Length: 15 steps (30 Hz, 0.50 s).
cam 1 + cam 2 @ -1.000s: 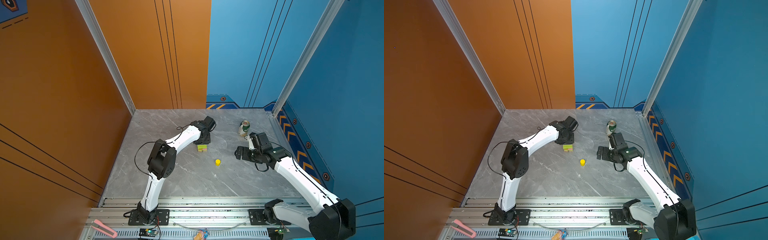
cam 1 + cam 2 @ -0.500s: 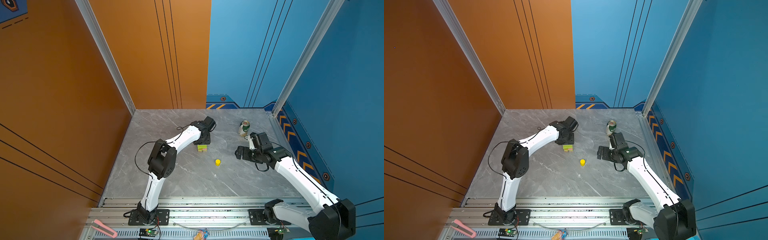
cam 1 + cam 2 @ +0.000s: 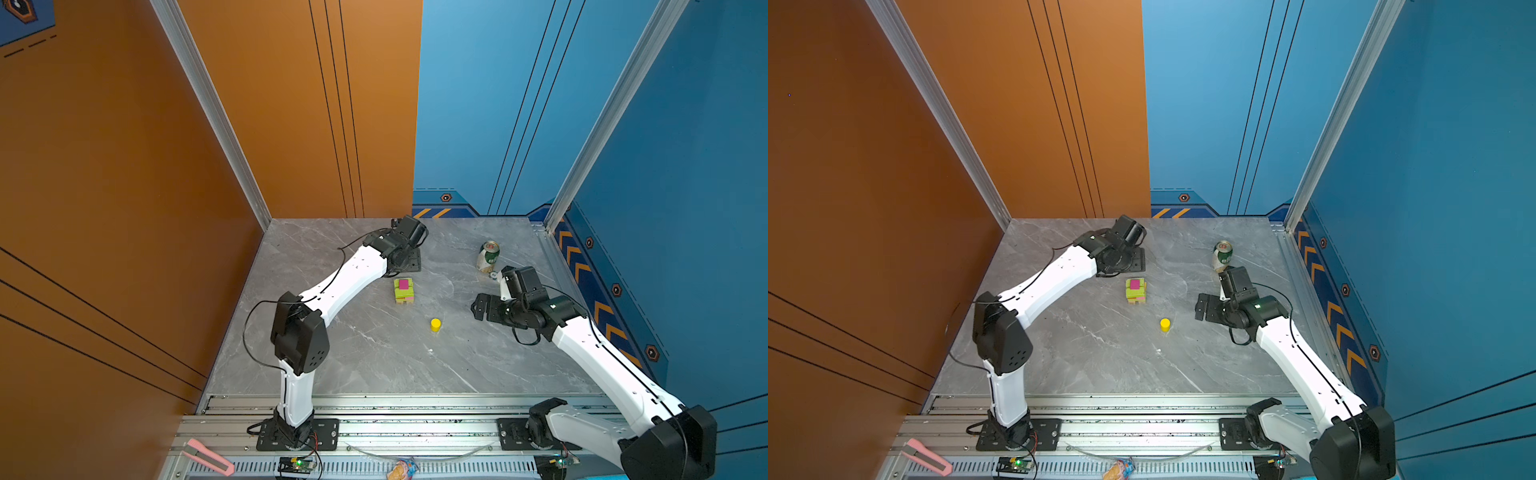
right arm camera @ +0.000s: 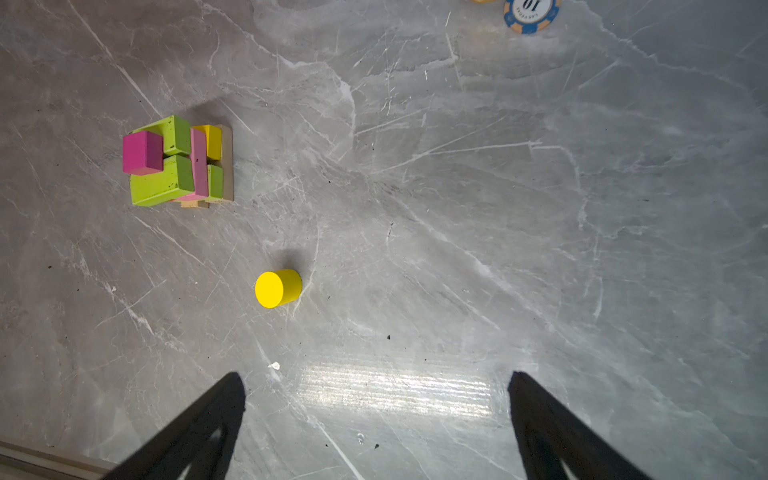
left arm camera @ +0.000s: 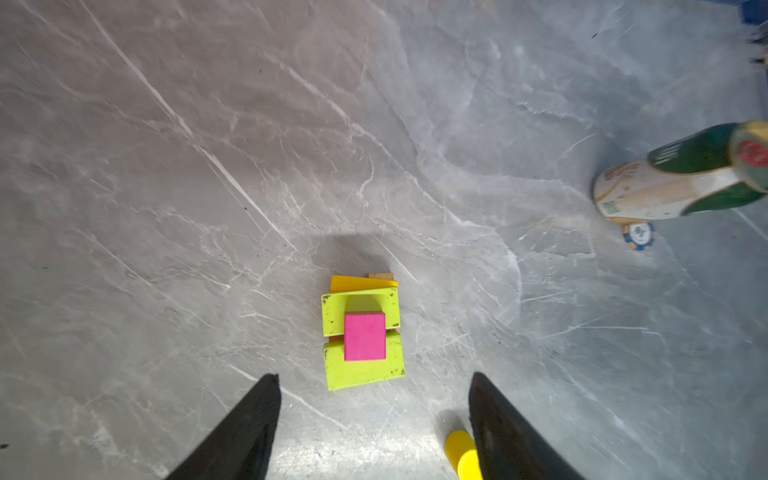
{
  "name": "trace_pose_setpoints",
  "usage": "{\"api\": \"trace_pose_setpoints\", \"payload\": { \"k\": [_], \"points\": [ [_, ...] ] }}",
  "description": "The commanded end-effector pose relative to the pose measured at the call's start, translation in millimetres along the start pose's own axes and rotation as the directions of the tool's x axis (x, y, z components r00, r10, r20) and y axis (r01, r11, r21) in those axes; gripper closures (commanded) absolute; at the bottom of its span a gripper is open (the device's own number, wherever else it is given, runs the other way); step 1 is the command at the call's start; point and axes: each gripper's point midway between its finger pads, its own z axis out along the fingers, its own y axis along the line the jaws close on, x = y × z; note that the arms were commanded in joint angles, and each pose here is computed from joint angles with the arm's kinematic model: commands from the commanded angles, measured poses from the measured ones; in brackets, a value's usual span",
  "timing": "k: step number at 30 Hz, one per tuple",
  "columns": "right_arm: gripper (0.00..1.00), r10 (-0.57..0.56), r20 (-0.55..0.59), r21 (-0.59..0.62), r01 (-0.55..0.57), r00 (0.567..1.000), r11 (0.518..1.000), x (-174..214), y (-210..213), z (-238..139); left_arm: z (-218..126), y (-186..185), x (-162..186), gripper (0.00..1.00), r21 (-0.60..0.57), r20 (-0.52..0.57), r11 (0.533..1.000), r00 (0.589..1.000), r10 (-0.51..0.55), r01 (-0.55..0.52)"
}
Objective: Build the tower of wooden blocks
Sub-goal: 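Open and raise the left gripper while the right gripper moves toward the yellow cylinder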
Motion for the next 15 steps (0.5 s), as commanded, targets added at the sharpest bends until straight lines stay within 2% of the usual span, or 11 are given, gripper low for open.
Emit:
{"api": "trace_pose_setpoints", "payload": {
  "k": [1,4,7,15],
  "points": [
    [0.0,0.012,-0.016,0.045,-0.011,1.0,0.999,9,-5,-4,-45,16,-15,0.2,-0.012,0.11,1.0,0.994,0.026,-0.025],
    [0.0,-0.003,-0.013,0.057,0.004,1.0,0.998,11,-2,-6,-74,30,-12,0.16,0.01,0.175,0.999,0.984,0.04,-0.043],
    [0.0,-0.018,-0.005,0.054,0.019,1.0,0.998,9,5,-9,-96,50,0,0.0,-0.003,0.212,0.999,0.976,0.045,-0.046],
    [0.0,-0.088,0.022,0.075,0.086,0.996,0.993,2,33,-17,-133,105,45,0.02,0.0,0.277,1.0,0.961,-0.012,0.013]
  ]
}}
